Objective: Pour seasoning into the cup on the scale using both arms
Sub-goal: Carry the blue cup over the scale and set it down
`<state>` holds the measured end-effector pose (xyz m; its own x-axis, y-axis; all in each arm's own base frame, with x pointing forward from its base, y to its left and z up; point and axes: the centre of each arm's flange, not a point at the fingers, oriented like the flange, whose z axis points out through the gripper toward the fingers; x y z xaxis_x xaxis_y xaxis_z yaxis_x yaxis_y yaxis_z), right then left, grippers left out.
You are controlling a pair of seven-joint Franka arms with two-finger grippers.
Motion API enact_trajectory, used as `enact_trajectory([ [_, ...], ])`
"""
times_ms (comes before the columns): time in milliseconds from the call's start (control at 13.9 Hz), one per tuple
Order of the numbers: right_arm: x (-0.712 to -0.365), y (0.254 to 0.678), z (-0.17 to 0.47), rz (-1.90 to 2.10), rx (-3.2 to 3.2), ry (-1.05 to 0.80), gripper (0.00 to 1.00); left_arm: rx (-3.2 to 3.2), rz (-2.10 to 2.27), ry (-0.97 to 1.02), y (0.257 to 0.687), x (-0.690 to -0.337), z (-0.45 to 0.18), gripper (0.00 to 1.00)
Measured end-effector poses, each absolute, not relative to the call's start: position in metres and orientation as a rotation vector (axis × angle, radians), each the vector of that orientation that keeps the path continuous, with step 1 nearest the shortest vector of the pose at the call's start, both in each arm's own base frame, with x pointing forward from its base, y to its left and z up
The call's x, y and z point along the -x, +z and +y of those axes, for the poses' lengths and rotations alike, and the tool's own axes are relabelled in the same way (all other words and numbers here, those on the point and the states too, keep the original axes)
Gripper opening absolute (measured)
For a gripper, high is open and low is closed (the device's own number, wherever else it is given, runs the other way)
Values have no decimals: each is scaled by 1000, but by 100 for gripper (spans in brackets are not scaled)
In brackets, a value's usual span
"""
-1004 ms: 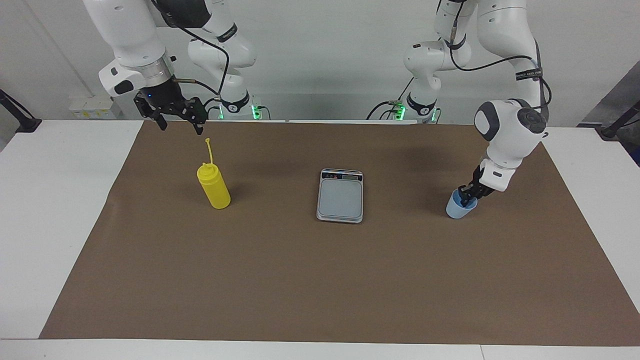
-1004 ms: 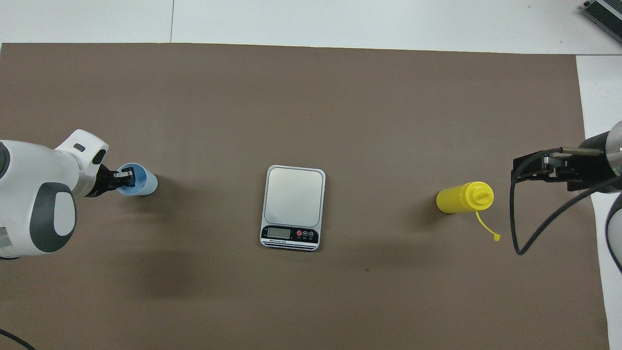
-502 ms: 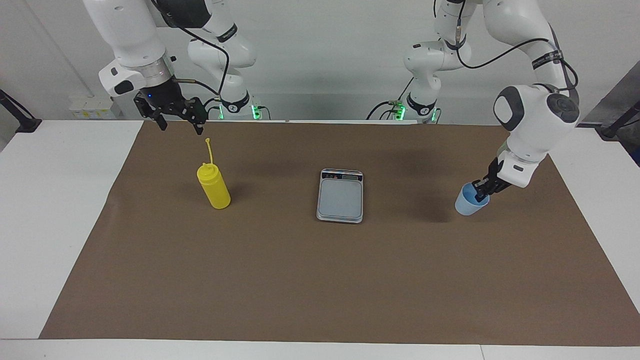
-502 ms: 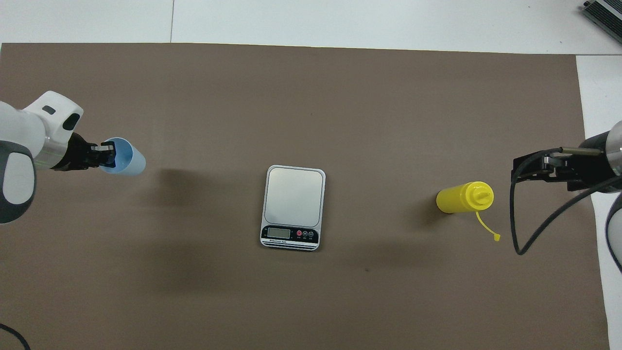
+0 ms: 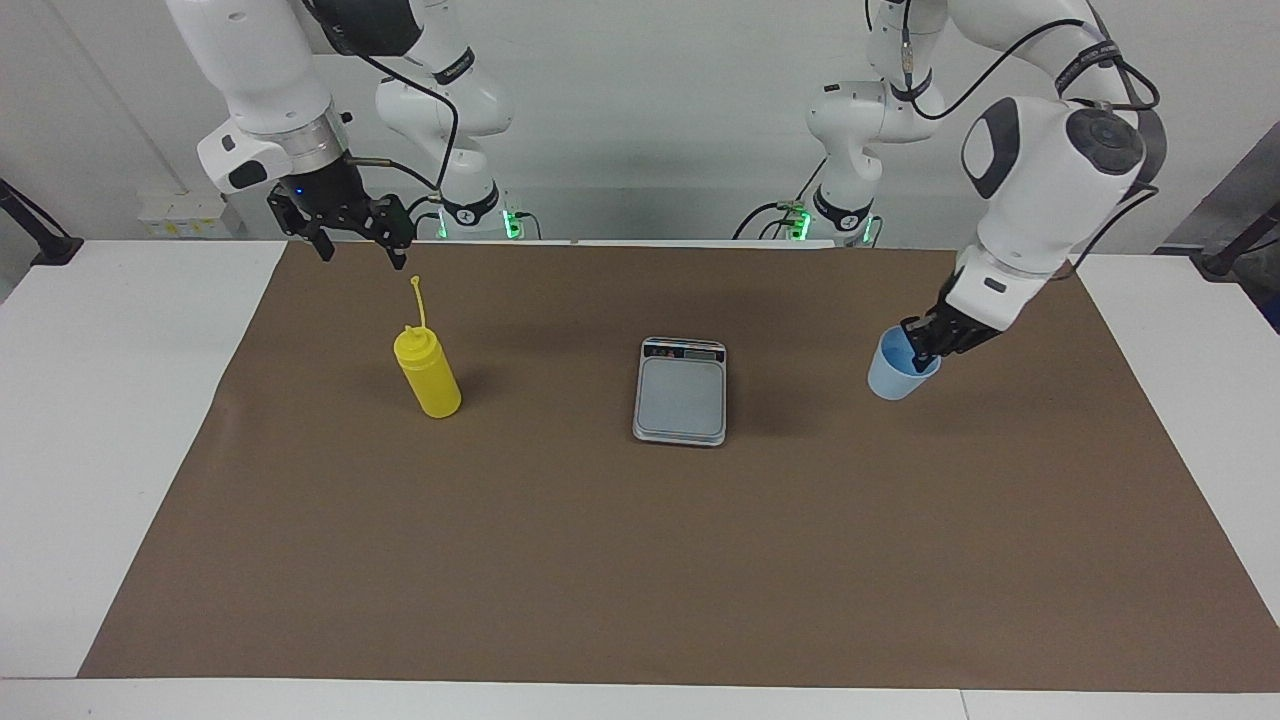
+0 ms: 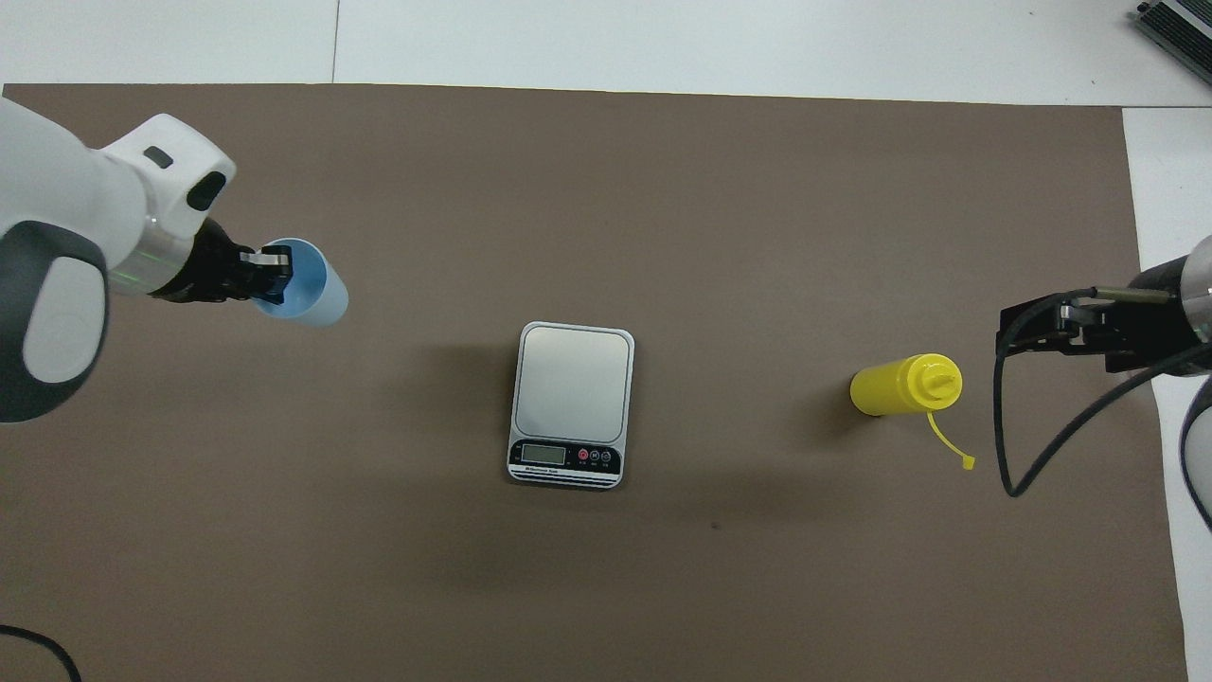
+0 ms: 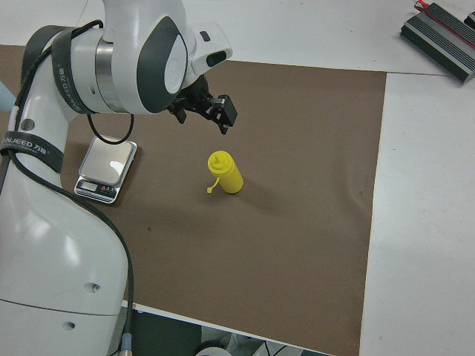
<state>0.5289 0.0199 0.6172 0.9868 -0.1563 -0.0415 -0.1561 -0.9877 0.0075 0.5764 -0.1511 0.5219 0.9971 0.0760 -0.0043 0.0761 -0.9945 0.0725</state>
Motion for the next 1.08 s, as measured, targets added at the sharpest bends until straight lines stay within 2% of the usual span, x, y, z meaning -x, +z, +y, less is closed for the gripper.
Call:
enact_trajectory([
  [502,-529,617,20,-246,-3127,-66,100,-3063,100,77,483,-522,-321,3],
  [717,-529,617,20,-246,-3127,-66,100,-3087,74,115,453,-504,-350,3],
  [1075,-529,617,20,-246,-3127,-66,100,-3110,94,142,413,-503,-372,3],
])
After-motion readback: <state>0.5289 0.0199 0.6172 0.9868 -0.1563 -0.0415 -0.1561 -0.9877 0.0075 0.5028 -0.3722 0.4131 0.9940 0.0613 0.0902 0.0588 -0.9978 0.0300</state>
